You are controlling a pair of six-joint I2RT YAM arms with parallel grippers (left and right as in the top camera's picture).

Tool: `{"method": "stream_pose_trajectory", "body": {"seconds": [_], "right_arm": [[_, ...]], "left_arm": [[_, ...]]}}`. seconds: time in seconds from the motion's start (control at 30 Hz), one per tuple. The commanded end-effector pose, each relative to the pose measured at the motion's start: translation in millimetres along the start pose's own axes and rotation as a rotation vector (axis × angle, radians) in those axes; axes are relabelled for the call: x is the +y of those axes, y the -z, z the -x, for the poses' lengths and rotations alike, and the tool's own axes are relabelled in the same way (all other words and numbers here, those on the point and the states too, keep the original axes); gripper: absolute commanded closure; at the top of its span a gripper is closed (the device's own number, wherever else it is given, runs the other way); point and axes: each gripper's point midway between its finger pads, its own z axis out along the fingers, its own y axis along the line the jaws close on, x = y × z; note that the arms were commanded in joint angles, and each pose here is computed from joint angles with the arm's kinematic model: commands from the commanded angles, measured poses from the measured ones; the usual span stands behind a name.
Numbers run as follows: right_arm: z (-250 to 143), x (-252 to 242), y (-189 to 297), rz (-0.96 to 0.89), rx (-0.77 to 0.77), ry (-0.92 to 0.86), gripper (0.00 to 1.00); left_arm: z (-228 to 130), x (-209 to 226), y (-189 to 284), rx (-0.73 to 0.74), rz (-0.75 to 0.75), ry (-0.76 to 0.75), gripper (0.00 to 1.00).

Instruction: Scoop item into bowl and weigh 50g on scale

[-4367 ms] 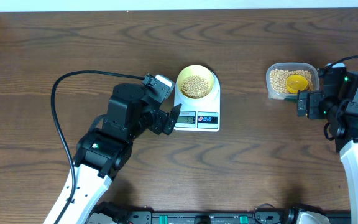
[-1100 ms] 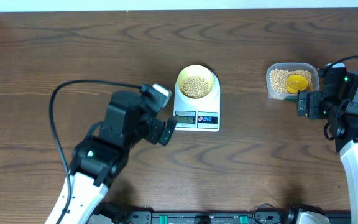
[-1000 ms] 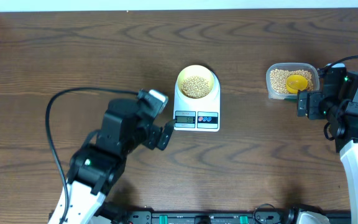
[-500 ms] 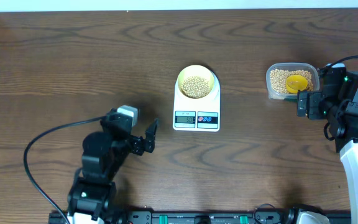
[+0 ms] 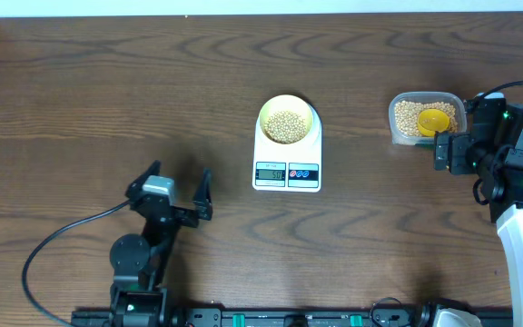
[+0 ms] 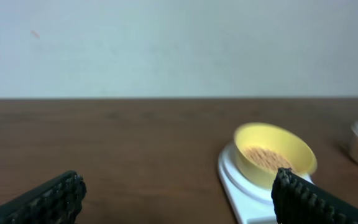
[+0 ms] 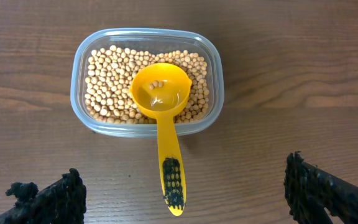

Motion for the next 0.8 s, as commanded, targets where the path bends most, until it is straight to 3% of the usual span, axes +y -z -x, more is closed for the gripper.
{"method": "stream_pose_trajectory", "body": {"seconds": [0.0,0.37,0.77], "right_arm": [[4,0,5,0.0,-0.019,0.012,0.01],[4,0,5,0.0,-0.019,0.012,0.01],[4,0,5,0.0,-0.019,0.012,0.01]], "left_arm": [[16,15,6,-0.068,0.072,0.012,0.02],[27,33,27,-0.205,0.146,0.017,0.03],[2,49,33,-0.119,0.241,0.081,0.02]]}}
